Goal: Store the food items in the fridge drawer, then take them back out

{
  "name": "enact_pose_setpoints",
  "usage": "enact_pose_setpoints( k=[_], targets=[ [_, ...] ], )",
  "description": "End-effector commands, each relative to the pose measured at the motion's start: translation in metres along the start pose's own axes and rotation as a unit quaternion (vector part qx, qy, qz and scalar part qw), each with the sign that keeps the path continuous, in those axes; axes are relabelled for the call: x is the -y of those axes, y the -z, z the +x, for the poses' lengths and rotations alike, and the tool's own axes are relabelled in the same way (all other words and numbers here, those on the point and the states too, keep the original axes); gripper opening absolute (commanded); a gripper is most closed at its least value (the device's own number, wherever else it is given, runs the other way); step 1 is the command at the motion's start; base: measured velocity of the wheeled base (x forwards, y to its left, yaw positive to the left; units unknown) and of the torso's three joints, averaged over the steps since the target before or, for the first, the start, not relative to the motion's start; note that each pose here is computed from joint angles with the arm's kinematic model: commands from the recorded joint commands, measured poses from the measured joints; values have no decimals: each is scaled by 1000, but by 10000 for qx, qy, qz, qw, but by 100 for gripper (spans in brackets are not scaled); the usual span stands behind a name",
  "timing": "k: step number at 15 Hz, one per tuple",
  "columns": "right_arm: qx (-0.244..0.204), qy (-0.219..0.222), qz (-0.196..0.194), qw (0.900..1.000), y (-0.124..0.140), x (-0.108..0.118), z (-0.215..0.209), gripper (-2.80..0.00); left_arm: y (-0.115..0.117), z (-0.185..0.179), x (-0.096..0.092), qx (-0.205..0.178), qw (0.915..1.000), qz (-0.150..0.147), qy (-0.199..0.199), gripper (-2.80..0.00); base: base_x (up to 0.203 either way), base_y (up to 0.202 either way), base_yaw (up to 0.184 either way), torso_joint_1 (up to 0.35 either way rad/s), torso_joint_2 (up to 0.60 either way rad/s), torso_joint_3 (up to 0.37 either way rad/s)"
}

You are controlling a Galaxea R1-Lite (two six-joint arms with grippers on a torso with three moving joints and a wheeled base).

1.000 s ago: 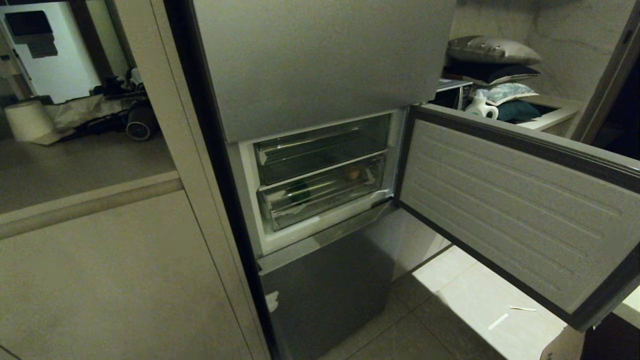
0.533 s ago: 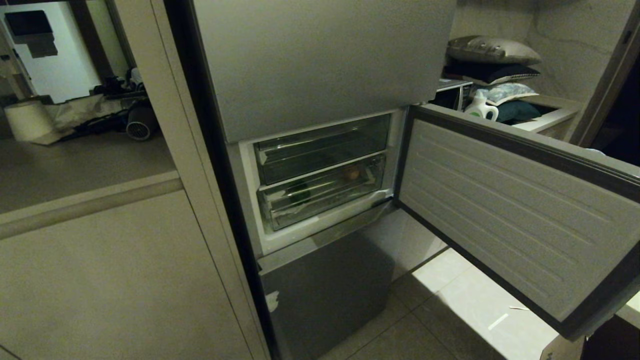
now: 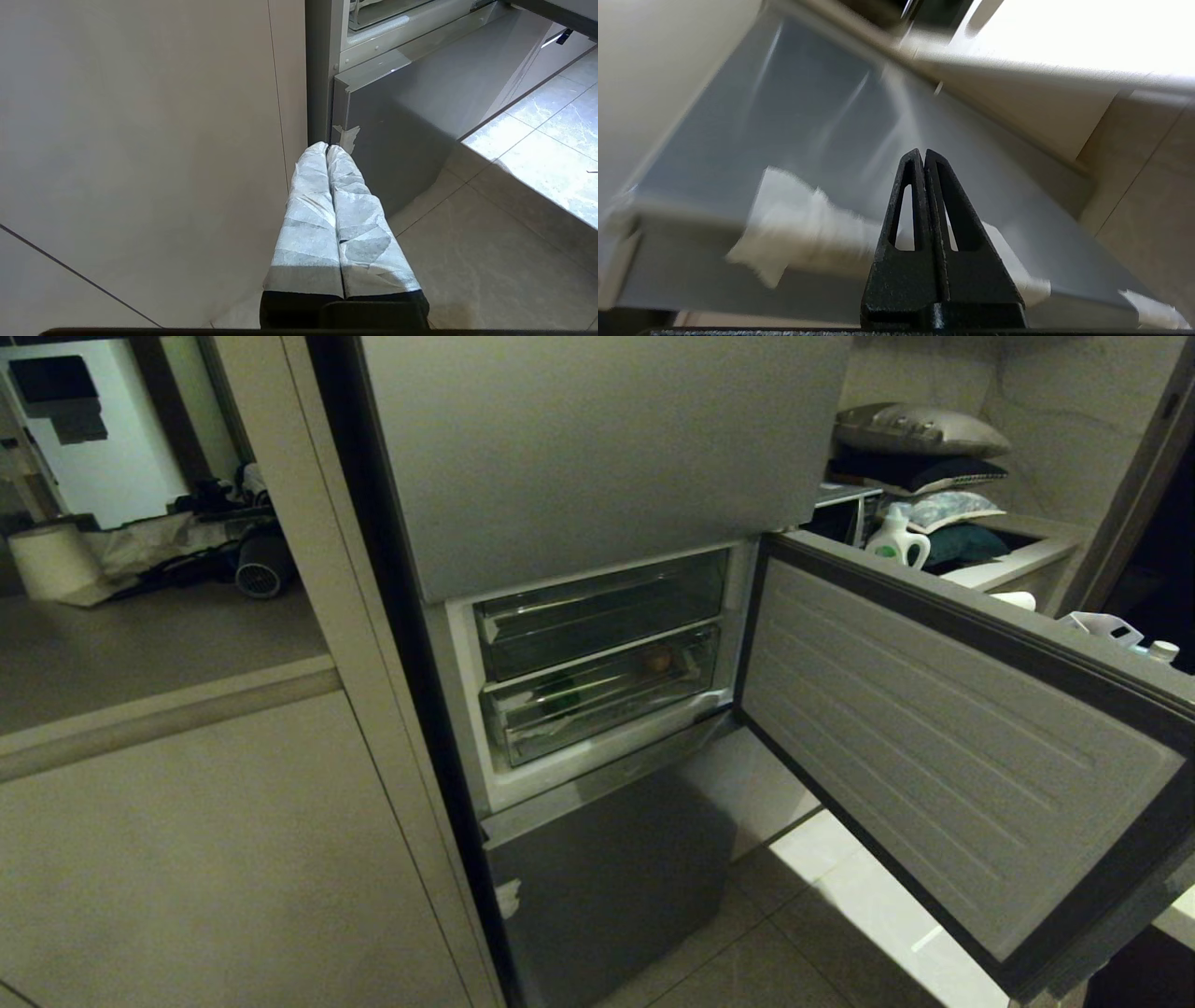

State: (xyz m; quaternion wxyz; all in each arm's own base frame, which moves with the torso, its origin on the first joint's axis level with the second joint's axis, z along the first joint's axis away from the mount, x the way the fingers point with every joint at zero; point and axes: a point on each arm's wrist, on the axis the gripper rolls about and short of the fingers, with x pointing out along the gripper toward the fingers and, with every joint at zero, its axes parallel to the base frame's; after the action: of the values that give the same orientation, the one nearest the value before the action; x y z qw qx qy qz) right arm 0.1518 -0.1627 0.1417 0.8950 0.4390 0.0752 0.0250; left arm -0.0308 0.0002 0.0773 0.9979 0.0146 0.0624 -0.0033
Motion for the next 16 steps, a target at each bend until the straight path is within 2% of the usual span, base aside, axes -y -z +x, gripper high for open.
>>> enact_pose_setpoints(
  k=[1, 6, 16],
  targets=[
    [-209, -243, -214, 9993, 21, -19, -3, -280, 0, 0, 0, -12, 10000, 2, -1, -280, 0, 0, 0, 0, 0, 0],
    [-778, -719, -400, 9936, 62, -48, -1, -280, 0, 0, 0, -12, 10000, 2, -1, -280, 0, 0, 0, 0, 0, 0],
    [-1550, -1245, -896, 9759, 139, -119, 25, -280, 0, 0, 0, -12, 10000, 2, -1, -280, 0, 0, 0, 0, 0, 0]
  ],
)
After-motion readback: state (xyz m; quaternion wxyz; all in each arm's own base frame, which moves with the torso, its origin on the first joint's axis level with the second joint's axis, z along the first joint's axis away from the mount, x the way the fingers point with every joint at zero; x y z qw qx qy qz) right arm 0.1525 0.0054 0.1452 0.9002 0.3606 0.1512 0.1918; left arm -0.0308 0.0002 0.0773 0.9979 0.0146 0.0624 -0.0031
